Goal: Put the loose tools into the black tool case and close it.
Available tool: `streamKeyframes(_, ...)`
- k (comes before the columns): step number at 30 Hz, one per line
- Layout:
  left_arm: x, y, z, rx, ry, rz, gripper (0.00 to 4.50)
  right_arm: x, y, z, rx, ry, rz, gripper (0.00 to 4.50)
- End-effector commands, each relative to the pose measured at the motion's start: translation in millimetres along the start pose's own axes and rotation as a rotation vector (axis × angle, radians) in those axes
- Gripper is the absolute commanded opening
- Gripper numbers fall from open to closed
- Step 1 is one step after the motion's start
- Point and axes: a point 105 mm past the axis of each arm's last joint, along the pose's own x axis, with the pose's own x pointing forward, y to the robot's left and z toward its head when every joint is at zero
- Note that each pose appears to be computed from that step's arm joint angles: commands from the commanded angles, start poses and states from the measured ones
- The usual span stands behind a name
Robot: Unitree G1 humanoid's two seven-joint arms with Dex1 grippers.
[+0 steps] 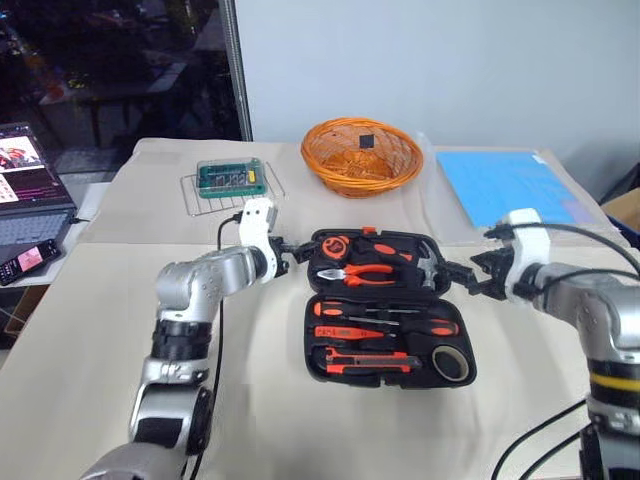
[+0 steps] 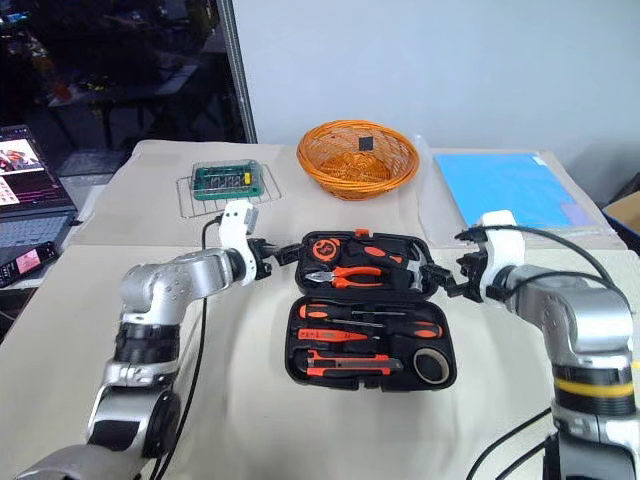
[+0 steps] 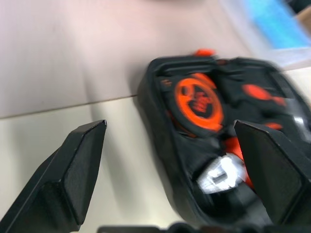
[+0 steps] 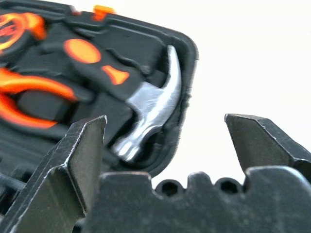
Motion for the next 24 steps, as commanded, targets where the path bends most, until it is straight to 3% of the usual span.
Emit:
streamKeyframes(1, 5.1, 7.8, 2.6, 0.008, 0.032, 0.046, 3.98, 8.6, -6.5, 0.9, 0.048, 0.035, 0.012, 3.85)
streamKeyframes(3, 6.8, 3.1, -2.6, 0.037, 0.064, 0.014, 3.40, 10.4, -6.1, 2.9, 0.066, 0.041, 0.033, 3.12)
streamKeyframes(12, 16.4, -7.6, -3.5, 0.041, 0.060, -0.039, 0.06, 19.8, 1.3, 0.8, 0.039, 0.064, 0.104, 0.06)
streamKeyframes(15, 19.1, -1.0, 8.0, 0.050, 0.012, -0.013, 0.06, 29.6, 2.8, 18.6, 0.020, -0.014, 0.114, 0.06)
streamKeyframes(19, 17.6, 19.9, 43.9, 0.090, -0.099, 0.053, 0.06, 53.0, 21.1, 60.0, -0.043, -0.153, 0.160, 0.06)
streamKeyframes(24, 14.7, 34.4, 61.6, 0.183, -0.142, 0.082, 0.06, 63.3, 43.2, 83.9, -0.131, -0.248, 0.215, 0.06)
